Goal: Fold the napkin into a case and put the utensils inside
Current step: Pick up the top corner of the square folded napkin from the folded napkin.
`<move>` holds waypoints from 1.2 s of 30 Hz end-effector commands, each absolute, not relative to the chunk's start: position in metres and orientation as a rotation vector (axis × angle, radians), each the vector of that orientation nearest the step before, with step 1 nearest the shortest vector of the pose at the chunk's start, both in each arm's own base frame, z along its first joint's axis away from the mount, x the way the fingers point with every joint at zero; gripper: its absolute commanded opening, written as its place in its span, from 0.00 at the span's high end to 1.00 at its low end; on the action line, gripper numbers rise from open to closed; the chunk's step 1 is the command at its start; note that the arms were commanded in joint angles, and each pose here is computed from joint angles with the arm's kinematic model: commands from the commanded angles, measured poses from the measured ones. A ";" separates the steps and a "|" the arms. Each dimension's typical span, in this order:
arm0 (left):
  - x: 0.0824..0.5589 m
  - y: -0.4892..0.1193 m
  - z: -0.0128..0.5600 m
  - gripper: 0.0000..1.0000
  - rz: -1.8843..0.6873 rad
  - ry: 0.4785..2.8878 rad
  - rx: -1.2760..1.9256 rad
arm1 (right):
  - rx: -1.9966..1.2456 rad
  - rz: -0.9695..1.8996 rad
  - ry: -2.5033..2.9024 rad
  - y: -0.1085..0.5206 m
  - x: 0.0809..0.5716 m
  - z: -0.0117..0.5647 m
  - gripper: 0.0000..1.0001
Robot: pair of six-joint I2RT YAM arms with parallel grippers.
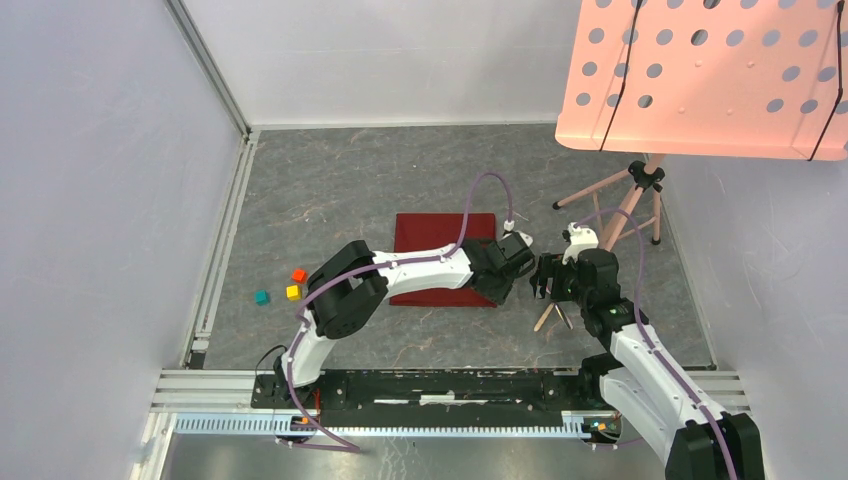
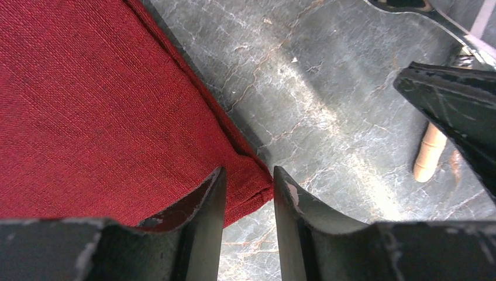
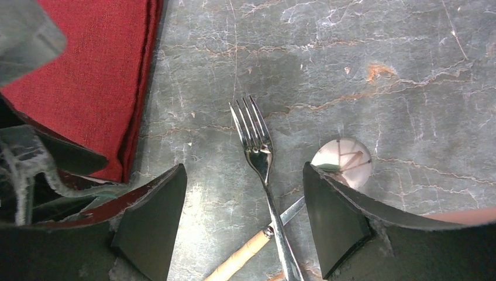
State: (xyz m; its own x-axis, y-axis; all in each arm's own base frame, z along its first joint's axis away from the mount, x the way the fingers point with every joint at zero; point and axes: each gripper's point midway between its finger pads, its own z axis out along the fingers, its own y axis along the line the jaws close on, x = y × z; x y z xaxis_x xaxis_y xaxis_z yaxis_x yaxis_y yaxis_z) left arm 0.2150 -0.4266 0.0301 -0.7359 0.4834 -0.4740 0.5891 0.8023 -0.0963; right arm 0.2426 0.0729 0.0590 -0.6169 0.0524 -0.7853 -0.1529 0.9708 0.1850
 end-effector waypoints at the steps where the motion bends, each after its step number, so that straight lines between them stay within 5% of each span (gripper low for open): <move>1: 0.220 -0.433 0.033 0.57 -0.338 2.543 0.799 | -0.087 0.304 2.169 0.075 0.250 0.067 0.21; 16: 0.223 -0.433 0.050 0.74 -0.364 2.513 0.779 | -0.095 0.313 2.172 0.076 0.249 0.065 0.21; 36: 0.223 -0.428 0.061 0.60 -0.398 2.519 0.741 | -0.105 0.329 2.167 0.079 0.248 0.066 0.21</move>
